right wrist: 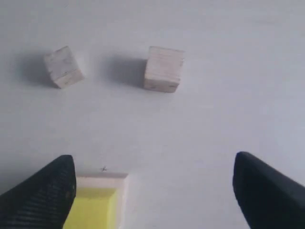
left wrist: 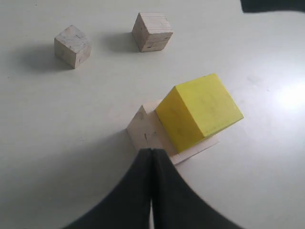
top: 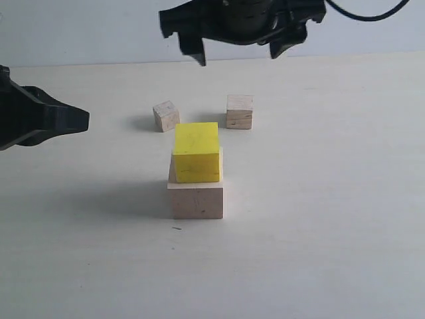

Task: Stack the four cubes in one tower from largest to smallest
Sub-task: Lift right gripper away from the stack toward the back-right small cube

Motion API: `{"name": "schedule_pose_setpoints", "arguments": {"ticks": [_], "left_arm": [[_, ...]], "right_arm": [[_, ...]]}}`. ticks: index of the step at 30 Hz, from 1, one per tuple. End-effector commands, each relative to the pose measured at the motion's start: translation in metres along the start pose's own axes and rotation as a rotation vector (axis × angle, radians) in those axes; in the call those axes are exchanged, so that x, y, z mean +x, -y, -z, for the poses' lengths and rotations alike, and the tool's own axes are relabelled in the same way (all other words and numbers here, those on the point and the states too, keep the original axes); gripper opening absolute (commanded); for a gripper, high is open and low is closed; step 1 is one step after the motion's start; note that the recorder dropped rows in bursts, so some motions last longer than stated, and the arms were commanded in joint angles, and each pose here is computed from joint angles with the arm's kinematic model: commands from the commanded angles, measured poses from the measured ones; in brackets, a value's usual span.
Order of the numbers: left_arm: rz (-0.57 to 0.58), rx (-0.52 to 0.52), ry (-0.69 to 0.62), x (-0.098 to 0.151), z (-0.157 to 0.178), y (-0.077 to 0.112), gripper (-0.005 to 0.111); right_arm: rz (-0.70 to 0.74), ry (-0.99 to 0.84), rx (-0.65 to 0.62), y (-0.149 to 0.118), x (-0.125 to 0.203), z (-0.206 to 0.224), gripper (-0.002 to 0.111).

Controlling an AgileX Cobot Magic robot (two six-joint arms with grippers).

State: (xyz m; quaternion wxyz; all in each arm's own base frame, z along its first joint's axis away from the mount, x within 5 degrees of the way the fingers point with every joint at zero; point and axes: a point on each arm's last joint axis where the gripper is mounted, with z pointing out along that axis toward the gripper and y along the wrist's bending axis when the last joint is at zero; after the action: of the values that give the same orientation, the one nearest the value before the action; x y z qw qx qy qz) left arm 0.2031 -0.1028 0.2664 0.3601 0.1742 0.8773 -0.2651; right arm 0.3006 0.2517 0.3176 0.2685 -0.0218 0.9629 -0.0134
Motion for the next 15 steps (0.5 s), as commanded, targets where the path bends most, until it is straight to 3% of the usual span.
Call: {"name": "schedule_pose_setpoints", "arguments": {"ticks": [1,9,15], "left_arm": [[0.001,0.000,0.012,-0.001,0.001,0.001,0.000],[-0.021,0.008,-0.014,0.002,0.001,0.002,0.000],[-0.010,0.013,-0.025,0.003,0.001,0.002,0.000]], "right_arm": [[-0.057,0.015,0.019,0.036,-0.024,-0.011,0.084],[-0.096,0.027,-0.055,0.066,-0.050,-0.053,0.084],[-0.032,0.022,-0.088,0.051,-0.048,-0.101,0.084]]}}
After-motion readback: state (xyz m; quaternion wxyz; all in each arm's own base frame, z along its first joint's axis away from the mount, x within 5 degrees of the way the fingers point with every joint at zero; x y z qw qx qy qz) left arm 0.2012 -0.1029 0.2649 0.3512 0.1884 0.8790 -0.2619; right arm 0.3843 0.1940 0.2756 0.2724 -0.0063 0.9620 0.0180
